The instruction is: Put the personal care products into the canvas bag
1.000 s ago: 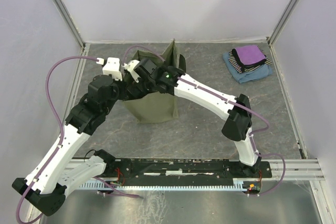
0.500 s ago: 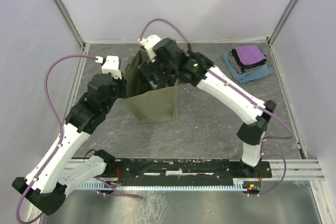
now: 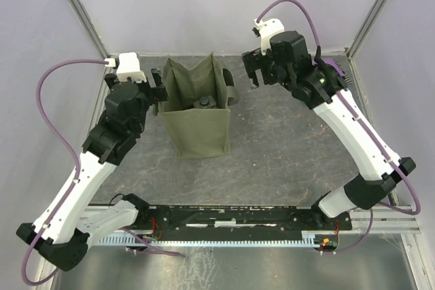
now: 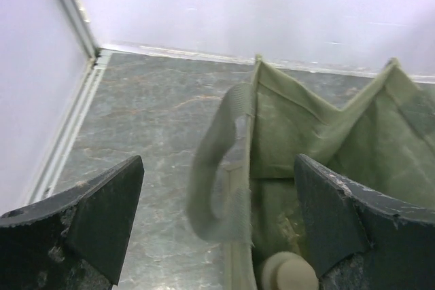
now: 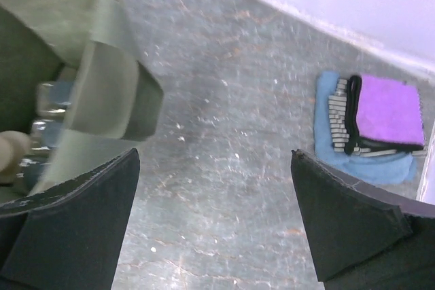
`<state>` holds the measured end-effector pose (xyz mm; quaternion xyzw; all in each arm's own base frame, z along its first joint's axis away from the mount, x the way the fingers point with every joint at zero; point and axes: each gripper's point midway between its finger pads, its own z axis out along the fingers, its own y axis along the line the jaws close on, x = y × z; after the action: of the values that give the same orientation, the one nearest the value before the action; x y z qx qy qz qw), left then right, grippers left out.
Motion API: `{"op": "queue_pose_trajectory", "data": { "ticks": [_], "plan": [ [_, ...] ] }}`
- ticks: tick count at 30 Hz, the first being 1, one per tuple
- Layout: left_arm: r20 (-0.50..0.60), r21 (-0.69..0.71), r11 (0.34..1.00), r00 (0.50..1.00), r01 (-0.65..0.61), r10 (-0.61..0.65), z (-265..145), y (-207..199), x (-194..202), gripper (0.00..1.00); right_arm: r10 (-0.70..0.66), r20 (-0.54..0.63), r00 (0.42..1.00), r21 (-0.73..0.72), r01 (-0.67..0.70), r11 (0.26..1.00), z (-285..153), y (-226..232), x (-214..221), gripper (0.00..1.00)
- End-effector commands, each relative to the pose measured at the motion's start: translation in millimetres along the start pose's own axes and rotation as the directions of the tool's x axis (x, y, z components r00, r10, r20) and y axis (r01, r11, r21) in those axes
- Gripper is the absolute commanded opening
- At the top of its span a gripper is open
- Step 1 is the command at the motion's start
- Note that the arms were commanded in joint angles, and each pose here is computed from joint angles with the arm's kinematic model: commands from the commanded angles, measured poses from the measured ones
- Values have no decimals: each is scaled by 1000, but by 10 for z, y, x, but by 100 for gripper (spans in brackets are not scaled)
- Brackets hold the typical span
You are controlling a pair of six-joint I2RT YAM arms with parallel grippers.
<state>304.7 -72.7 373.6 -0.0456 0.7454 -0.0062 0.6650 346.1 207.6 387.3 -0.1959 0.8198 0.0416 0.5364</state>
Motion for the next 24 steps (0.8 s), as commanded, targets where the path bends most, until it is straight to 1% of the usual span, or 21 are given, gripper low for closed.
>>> {"op": "queue_pose_trajectory", "data": {
  "ticks": [1, 3, 6, 11, 14, 16, 19, 21, 24],
  "plan": [
    [46, -146, 988, 997, -58, 65, 150, 218, -228, 97, 66, -68, 995, 15, -65, 998, 345, -314, 294, 100],
    [18, -150, 986, 997, -70, 74, 271, 255, -201, 98, 102, -102, 990, 21, -100, 995, 468, -468, 428, 100],
    [-5, -152, 987, 999, -48, 48, 474, 376, -178, 98, 139, -130, 982, 44, -135, 990, 611, -686, 590, 100],
    [6, -195, 981, 1000, 5, -4, 732, 721, -256, 99, 208, -161, 965, 72, -199, 977, 778, -995, 808, 100],
    [-33, -233, 972, 999, 20, -28, 912, 947, -213, 100, 245, -175, 954, 93, -231, 968, 856, -1150, 935, 100],
    [-78, -269, 962, 995, 35, -58, 1054, 1072, -113, 100, 266, -189, 945, 113, -248, 962, 902, -1260, 1029, 100],
    [-163, -360, 932, 981, 39, -104, 1290, 1199, 148, 100, 274, -214, 938, 149, -246, 958, 953, -1396, 1160, 100],
    [-182, -408, 911, 973, 56, -141, 1366, 1250, 280, 100, 278, -223, 934, 175, -243, 954, 972, -1471, 1213, 100],
    [-178, -461, 884, 969, 71, -171, 1405, 1314, 399, 100, 279, -231, 932, 188, -238, 953, 999, -1518, 1247, 100]
  ]
}}
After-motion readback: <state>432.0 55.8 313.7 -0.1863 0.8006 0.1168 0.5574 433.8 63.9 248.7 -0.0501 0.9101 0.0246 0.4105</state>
